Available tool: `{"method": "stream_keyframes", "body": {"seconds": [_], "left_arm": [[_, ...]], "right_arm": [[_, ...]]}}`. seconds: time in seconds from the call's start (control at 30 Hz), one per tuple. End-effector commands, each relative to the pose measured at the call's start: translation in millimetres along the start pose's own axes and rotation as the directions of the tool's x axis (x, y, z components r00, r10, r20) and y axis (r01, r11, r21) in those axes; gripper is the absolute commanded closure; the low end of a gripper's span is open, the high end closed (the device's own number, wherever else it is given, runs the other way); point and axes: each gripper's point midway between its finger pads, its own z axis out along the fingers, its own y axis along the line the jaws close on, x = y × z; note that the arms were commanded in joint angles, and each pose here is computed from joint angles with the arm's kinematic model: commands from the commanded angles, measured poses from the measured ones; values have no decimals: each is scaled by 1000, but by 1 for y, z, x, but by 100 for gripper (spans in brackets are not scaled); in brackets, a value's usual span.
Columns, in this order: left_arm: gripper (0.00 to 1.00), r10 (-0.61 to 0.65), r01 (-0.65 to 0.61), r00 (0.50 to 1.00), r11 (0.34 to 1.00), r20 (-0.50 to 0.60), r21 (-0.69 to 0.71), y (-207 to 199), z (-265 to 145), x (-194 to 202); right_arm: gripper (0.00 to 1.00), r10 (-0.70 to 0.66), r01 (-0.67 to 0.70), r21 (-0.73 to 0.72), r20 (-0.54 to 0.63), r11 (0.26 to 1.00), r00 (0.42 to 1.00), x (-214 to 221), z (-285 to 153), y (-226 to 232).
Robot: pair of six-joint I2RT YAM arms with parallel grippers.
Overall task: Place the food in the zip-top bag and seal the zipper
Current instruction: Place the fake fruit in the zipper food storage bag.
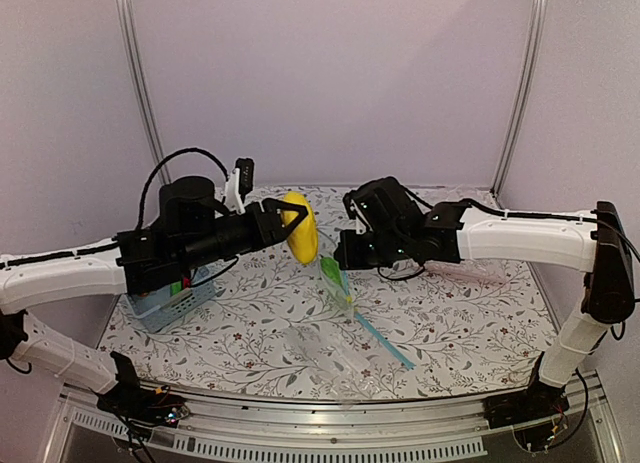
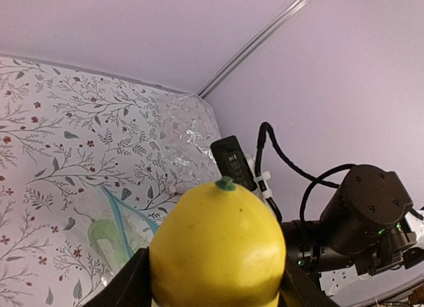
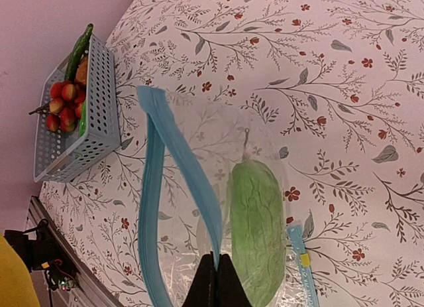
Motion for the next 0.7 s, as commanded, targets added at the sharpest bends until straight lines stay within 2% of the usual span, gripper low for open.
{"method": "stream_keyframes", "body": {"seconds": [0.0, 0.33, 0.67], "left_arm": [[56, -16, 4, 979, 998, 203, 57, -19, 9, -24], [56, 76, -70, 963, 997, 259, -31, -5, 26, -6], [56, 141, -119, 961, 988, 238, -103, 13, 38, 21]], "right_arm": [[100, 28, -26, -50, 47, 998, 998, -17, -15, 20], [100, 79, -74, -89, 55, 993, 995, -23, -21, 29], [100, 131, -122, -143, 54, 982, 990, -26, -21, 40]]}}
